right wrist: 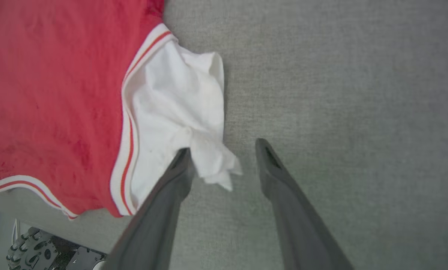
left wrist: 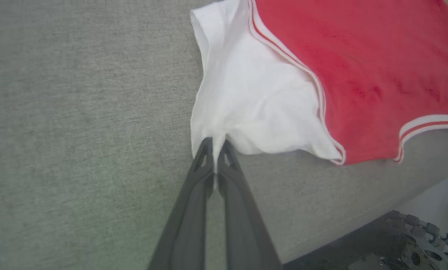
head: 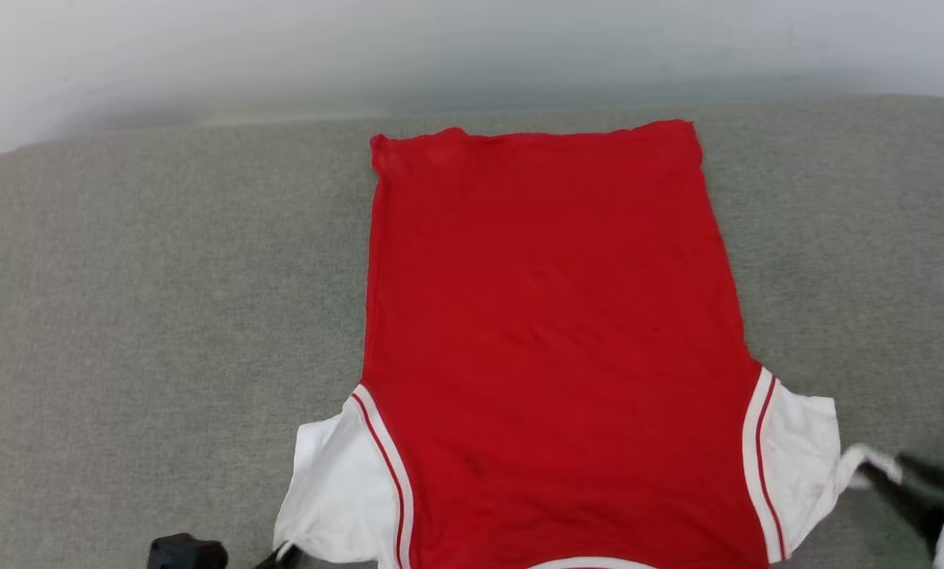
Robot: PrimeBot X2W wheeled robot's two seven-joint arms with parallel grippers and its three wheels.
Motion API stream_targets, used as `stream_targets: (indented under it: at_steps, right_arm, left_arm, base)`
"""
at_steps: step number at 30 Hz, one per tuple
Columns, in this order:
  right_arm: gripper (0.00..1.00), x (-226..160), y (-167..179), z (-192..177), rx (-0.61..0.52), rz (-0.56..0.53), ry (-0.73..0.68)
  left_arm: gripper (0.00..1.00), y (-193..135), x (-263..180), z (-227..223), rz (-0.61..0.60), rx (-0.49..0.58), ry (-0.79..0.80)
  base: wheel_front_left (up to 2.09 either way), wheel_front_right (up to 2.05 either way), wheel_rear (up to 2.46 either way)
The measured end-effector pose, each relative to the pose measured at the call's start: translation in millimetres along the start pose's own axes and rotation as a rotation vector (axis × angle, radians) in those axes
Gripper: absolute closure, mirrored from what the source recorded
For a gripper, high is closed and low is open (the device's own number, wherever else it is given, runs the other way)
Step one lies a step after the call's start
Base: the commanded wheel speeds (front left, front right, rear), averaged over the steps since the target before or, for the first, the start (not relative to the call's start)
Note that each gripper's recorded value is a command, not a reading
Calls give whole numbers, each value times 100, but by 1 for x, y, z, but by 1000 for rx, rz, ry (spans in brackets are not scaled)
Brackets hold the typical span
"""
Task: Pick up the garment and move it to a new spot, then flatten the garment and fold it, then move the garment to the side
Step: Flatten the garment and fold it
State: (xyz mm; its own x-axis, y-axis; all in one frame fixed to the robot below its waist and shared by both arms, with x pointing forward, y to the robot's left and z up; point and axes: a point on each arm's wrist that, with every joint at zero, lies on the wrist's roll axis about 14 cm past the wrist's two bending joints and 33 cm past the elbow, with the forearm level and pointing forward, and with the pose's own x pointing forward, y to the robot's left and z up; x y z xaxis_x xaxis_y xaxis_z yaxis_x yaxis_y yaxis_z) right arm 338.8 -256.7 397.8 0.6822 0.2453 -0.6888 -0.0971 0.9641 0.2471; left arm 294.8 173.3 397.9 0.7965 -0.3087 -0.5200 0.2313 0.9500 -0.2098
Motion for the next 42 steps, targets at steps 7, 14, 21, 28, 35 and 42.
stream_targets:
  at_steps: [7, 14, 21, 28, 35, 42]
  right_arm:
    - [0, 16, 20, 85, -46, 85, -69]
    - [0, 63, 33, 163, -164, 71, -30]
    - [0, 128, 44, 225, -207, 3, -40]
    - [0, 197, 55, 232, -229, -41, 17]
    - [0, 243, 56, 234, -180, -66, 54]
    - [0, 279, 61, 204, -178, -65, 168]
  left_arm:
    - [100, -28, 1, 10, -76, -43, 20]
    - [100, -41, 0, 18, -112, -50, 54]
    - [100, -43, 6, 26, -94, -72, 38]
    - [100, -34, 12, 21, -37, -117, 47]
    - [100, -25, 15, 10, 13, -155, 70]
    - [100, -18, 18, 1, 45, -175, 95]
  base:
    - [0, 0, 0]
    - [0, 0, 0]
    - [0, 0, 0]
    - [0, 0, 0]
    - [0, 0, 0]
    - [0, 0, 0]
